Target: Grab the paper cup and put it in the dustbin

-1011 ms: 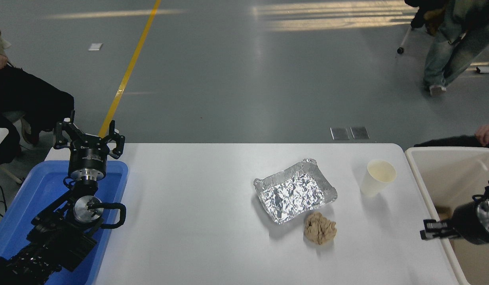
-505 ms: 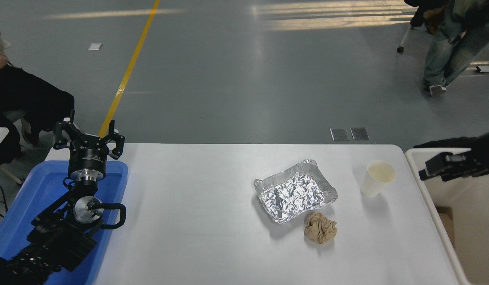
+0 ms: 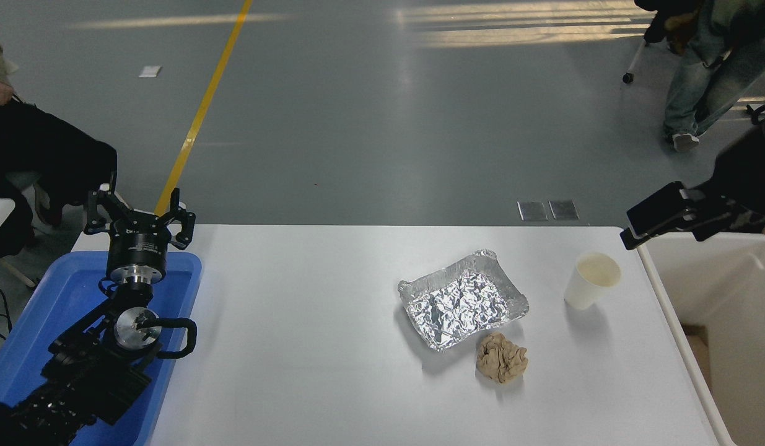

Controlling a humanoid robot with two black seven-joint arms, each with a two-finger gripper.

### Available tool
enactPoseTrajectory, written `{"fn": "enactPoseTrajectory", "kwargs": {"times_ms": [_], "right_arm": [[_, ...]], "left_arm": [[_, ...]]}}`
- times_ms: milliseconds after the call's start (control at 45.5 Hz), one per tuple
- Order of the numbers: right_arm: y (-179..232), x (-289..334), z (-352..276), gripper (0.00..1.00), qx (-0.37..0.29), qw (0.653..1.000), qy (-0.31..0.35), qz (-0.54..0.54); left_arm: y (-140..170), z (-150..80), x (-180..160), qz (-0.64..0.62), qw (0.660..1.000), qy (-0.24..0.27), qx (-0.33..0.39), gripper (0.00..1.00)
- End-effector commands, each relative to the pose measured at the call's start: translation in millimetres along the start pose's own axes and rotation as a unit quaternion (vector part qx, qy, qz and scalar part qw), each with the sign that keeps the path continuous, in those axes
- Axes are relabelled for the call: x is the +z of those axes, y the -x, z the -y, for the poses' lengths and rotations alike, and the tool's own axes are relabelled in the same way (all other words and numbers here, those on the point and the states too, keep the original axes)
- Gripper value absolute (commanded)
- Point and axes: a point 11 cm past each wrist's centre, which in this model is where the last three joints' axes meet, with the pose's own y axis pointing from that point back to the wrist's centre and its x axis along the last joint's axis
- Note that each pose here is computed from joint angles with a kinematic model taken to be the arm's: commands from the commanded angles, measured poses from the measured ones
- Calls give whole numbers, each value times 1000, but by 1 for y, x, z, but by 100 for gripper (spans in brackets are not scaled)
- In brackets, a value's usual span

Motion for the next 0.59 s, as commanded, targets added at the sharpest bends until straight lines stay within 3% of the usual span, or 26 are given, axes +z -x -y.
{"fn": "enactPoseTrajectory", "kwargs": {"times_ms": [0,242,571], "right_arm": [[6,-20,7,100,-26,1000,-1,14],[4,-14,19,100,-40,999,3,22],[-49,61,107,100,85,991,99,18]], "left_arm": [[-1,-1,0,0,1000,0,1,99],[0,0,0,0,1000,1,0,99],[0,0,0,0,1000,1,0,99]]}}
